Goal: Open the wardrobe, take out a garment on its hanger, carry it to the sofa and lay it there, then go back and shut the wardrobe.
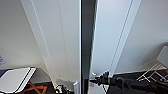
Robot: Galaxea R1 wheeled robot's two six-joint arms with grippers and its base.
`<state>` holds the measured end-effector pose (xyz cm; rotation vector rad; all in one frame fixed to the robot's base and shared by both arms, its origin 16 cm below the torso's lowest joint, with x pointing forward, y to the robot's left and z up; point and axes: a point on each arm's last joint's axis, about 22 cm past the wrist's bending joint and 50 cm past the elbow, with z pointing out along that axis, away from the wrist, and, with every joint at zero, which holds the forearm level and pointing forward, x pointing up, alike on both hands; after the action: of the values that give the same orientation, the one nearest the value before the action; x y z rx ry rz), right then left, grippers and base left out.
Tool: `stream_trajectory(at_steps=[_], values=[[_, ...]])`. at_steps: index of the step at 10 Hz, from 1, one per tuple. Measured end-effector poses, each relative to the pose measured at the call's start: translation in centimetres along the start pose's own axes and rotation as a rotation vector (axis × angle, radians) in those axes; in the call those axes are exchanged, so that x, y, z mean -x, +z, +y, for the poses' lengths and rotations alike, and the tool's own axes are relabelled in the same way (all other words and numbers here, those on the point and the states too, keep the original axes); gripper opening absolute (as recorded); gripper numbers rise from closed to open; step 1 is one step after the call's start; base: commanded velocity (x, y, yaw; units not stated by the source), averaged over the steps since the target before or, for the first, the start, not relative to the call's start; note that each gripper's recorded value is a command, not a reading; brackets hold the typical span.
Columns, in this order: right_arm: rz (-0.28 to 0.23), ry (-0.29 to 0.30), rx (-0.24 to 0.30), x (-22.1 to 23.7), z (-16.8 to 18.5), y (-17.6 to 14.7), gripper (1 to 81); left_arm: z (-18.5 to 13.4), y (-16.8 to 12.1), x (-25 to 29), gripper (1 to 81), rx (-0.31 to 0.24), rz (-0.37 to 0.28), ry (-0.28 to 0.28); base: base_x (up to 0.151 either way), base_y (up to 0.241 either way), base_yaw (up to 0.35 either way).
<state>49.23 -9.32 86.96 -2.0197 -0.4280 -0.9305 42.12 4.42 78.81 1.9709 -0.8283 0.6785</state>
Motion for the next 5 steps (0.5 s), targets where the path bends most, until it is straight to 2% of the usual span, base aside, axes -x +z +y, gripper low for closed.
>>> stream_trajectory(at_steps=[3, 5], values=[[-0.014, 0.044, -0.011, 3.0, -1.0, -4.5, 81.1, 1.3, -4.6, 4.5, 81.1, -0.012, 0.023, -0.031, 0.000, 0.000, 0.000], [-0.029, 0.075, 0.008, 5.0, -0.9, -8.3, 81.1, 1.4, -6.9, 6.6, 81.1, -0.034, 0.041, -0.044, 0.000, 0.000, 0.000]])
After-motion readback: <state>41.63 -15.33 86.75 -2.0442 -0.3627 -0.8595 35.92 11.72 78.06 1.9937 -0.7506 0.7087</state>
